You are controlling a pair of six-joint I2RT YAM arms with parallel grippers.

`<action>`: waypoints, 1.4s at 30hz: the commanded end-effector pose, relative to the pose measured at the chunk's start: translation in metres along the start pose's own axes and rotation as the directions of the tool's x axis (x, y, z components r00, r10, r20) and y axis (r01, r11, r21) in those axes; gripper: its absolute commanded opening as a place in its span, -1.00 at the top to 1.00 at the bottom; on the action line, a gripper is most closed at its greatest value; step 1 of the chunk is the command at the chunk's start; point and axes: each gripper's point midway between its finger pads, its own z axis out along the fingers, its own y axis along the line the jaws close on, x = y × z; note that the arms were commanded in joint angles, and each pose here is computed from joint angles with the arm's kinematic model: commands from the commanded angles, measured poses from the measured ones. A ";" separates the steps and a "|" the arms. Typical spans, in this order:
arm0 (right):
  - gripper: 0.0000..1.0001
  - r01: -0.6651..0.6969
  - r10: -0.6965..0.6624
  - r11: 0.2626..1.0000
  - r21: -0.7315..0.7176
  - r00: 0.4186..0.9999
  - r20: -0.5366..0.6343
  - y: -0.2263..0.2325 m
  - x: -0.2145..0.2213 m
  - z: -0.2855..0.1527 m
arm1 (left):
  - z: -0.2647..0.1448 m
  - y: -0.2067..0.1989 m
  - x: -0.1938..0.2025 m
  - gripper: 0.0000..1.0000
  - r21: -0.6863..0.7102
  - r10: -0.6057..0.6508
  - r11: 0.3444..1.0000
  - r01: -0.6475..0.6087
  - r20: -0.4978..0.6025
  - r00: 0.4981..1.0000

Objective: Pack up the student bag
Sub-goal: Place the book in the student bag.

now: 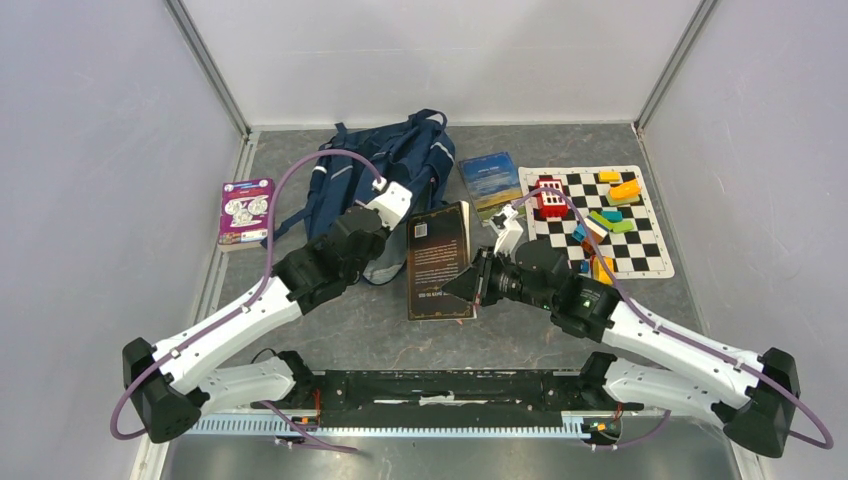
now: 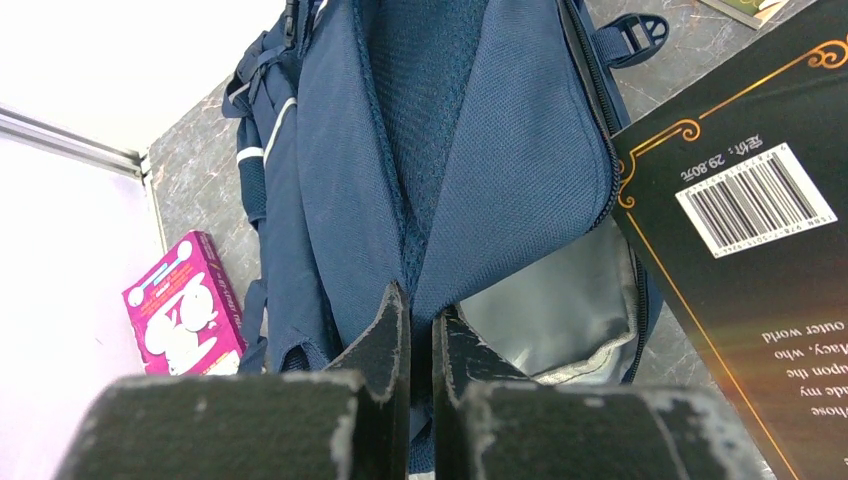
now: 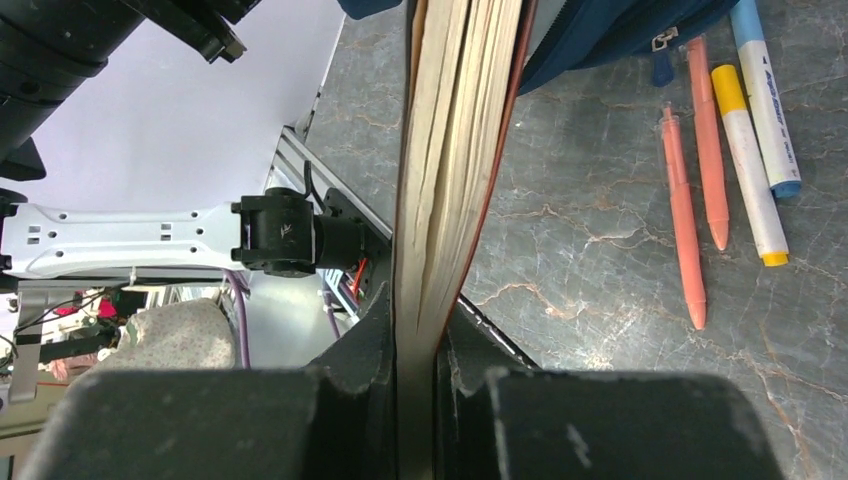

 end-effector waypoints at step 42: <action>1.00 -0.284 0.313 0.949 -0.139 0.907 0.282 -0.024 -0.103 0.157 | -0.019 -0.017 -0.055 0.96 0.175 -0.189 0.973 0.150 0.232 0.954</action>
